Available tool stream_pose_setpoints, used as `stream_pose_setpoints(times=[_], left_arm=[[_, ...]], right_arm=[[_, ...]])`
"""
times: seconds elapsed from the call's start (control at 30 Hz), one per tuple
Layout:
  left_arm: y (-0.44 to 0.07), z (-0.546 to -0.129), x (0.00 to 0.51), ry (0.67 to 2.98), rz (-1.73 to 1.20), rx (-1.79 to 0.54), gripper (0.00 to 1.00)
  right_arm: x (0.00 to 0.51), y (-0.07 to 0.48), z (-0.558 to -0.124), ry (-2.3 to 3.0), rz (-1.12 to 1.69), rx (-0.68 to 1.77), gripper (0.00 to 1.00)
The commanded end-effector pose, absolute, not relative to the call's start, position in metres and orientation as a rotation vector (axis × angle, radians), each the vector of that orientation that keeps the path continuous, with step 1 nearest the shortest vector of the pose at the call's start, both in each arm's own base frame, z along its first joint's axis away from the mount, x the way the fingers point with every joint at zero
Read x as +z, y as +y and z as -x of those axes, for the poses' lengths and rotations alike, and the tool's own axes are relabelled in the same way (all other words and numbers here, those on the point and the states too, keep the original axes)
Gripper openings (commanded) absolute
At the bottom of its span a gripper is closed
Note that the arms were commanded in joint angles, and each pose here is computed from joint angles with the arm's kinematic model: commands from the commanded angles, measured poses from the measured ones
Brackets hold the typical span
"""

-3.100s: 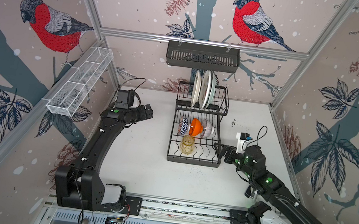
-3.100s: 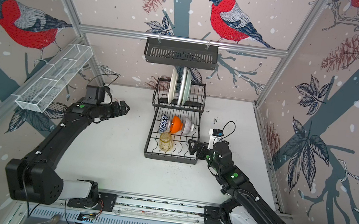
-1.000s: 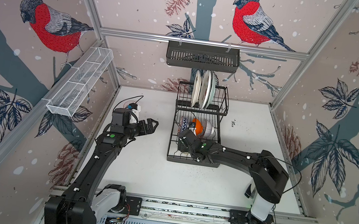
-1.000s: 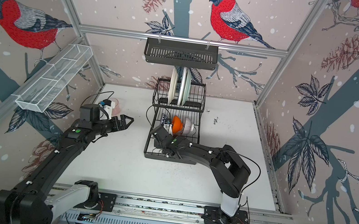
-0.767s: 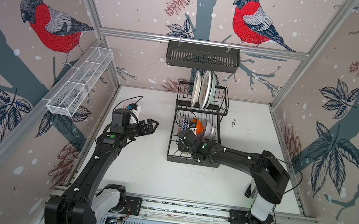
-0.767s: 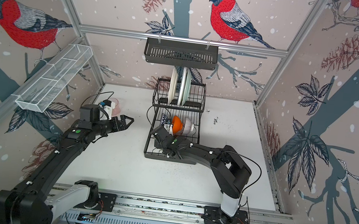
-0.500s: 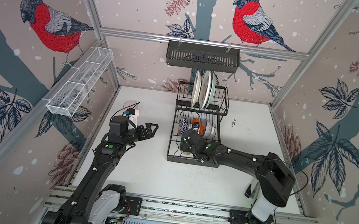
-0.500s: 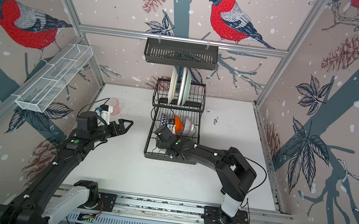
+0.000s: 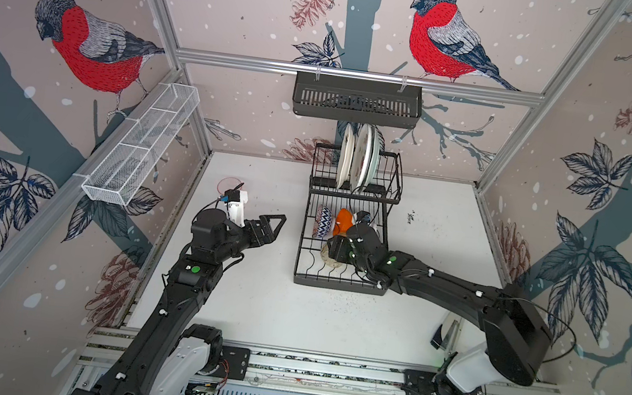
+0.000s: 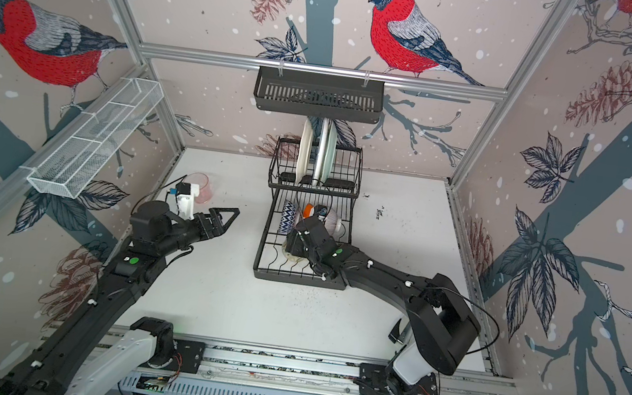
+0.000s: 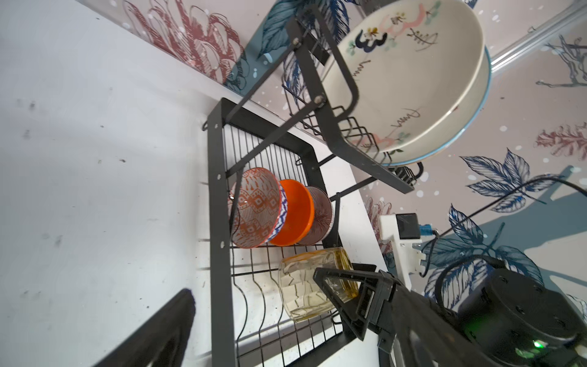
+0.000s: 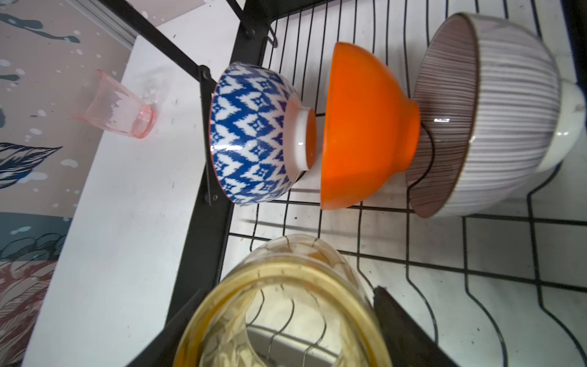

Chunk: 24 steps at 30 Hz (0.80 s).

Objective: Unload the mixed dishes from the dish rack
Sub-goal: 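Reach the right gripper into the rack and grasp the yellow glass cup, then pull the yellow cup toward the left gripper while the left gripper reaches for it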

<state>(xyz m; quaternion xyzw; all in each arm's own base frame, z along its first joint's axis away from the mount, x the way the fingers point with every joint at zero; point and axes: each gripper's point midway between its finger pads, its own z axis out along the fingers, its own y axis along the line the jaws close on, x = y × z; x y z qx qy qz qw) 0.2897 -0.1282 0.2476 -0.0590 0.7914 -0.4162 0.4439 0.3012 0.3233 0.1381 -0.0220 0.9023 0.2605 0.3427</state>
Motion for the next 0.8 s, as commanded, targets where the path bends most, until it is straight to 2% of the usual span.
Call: stream_pose_setpoints(times=[0.0, 0.37, 0.77], left_arm=[[-0.142, -0.295, 0.265, 1.897, 0.105, -1.039, 0.97], [-0.202, -0.299, 0.258, 1.917, -0.026, -1.11, 0.97], [-0.231, -0.294, 0.254, 1.896, -0.066, -1.13, 0.97]], right_arm=[[0.162, 0.326, -0.306, 2.264, 0.043, 0.769, 0.64], [0.185, 0.282, -0.31, 2.175, -0.084, 0.804, 0.64], [0.206, 0.267, -0.31, 2.093, -0.137, 0.935, 0.64]])
